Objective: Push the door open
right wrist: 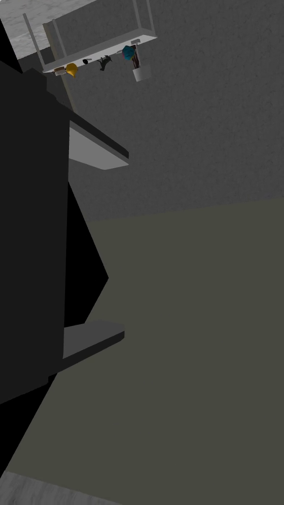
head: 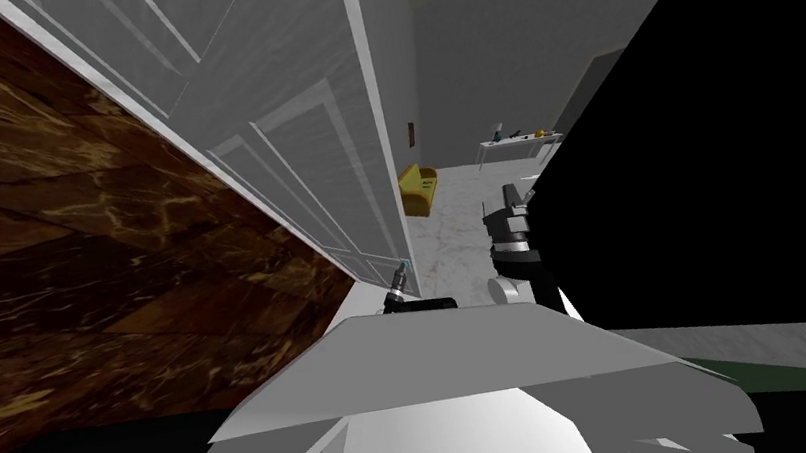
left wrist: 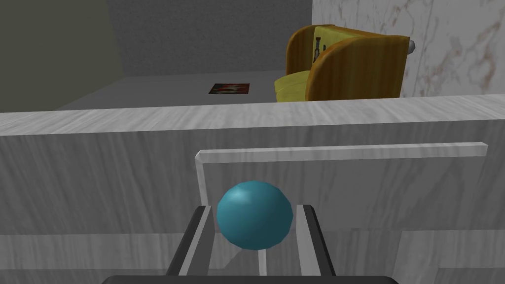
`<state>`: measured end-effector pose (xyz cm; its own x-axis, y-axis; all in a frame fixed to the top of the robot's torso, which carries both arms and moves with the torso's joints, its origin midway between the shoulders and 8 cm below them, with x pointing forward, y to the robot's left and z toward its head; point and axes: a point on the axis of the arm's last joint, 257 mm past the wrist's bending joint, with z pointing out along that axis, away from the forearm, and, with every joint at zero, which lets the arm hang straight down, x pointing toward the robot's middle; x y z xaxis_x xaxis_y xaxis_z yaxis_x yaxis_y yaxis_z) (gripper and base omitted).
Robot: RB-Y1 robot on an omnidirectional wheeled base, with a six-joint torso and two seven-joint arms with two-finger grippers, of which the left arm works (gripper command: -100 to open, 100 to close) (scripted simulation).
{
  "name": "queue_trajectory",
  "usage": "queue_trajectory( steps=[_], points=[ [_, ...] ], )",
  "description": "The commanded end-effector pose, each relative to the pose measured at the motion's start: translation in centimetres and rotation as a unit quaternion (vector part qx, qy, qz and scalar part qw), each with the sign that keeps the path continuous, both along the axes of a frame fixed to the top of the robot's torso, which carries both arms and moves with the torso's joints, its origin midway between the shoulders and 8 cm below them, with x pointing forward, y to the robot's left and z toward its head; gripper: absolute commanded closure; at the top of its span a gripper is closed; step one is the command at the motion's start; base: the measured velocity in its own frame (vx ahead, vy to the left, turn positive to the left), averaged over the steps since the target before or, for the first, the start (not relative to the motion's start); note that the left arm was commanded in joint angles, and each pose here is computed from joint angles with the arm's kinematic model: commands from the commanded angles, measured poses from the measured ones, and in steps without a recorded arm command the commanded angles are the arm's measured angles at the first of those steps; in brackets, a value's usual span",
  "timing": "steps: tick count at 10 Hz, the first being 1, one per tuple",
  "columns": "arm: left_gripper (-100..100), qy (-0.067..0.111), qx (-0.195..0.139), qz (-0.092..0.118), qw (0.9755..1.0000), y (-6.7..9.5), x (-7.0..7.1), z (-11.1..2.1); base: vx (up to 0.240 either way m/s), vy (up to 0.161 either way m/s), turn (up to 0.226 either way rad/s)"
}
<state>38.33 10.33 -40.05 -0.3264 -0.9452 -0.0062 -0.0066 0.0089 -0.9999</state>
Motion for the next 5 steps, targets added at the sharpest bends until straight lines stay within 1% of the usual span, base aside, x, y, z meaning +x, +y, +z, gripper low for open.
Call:
queue_trajectory(
  steps=[1,4,5],
  points=[
    [100,-0.008,0.004,0.01,0.9999,1.2,0.8,0.5,0.143,-0.103,0.027],
    [100,-0.008,0.012,0.03,0.9994,3.2,1.7,0.4,0.181,-0.099,0.047],
    [100,-0.008,0.014,0.034,0.9993,3.6,1.8,0.4,0.153,-0.109,0.041]
  ],
)
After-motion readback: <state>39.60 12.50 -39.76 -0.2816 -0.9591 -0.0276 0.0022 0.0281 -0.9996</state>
